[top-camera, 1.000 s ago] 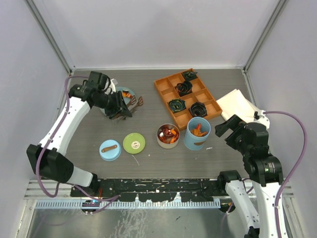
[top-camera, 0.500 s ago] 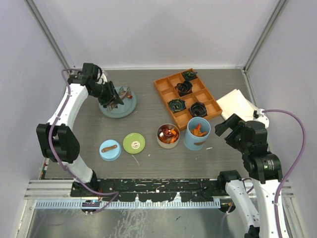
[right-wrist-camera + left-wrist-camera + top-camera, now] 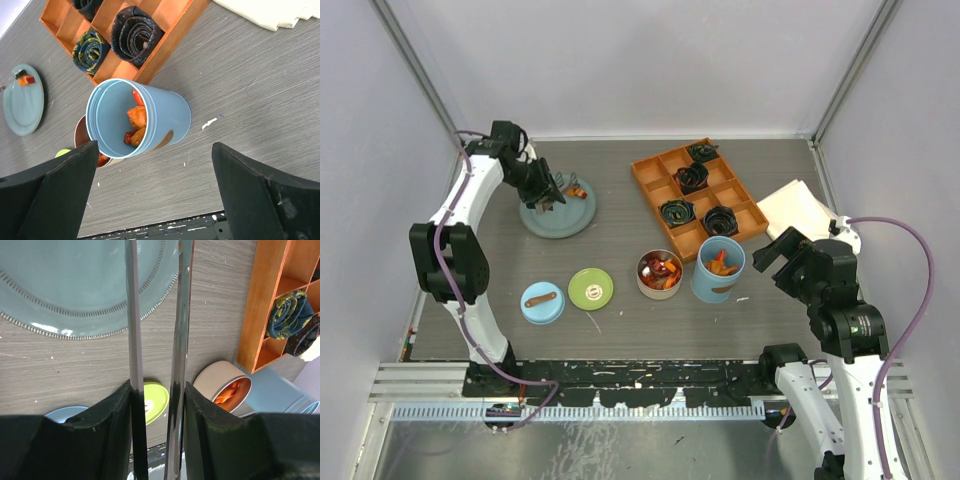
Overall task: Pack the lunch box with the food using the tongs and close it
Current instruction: Pick up the fake food from the plate.
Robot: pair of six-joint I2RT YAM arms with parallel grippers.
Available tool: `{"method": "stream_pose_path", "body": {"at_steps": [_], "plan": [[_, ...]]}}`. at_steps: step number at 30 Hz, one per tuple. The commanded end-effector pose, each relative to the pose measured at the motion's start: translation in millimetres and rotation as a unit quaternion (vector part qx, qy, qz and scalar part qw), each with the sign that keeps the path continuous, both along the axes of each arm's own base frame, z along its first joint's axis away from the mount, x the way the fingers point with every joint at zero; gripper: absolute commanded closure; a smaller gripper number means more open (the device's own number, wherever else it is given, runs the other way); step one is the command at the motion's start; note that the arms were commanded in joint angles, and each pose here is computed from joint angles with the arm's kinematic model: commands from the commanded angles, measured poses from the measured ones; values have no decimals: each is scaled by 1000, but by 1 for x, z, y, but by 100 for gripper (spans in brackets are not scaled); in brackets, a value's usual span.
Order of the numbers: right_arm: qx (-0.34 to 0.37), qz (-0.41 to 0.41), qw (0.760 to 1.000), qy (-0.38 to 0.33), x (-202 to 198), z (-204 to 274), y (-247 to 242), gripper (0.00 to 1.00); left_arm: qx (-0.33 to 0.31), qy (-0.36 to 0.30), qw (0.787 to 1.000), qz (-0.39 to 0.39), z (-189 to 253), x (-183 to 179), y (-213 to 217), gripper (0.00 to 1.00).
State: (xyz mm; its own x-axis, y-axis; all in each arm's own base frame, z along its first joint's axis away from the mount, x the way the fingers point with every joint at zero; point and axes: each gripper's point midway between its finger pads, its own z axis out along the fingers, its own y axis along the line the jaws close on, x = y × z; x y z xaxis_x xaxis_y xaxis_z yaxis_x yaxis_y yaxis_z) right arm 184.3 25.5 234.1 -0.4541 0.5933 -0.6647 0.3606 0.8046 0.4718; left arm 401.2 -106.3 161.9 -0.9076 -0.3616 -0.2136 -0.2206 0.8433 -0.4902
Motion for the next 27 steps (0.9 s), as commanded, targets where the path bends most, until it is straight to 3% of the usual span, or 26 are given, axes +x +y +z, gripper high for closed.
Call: {"method": "stream_pose_path", "body": {"at_steps": [1, 18, 27], "plan": [[-10, -5, 1000, -23, 11, 9, -4, 0, 5, -43, 999, -11, 17, 19, 3, 60], [-10, -5, 1000, -21, 11, 7, -4, 0, 8, -18, 999, -28, -5, 29, 3, 60], [-8, -5, 1000, -21, 11, 7, -3, 0, 9, -12, 999, -33, -10, 29, 3, 66]]}}
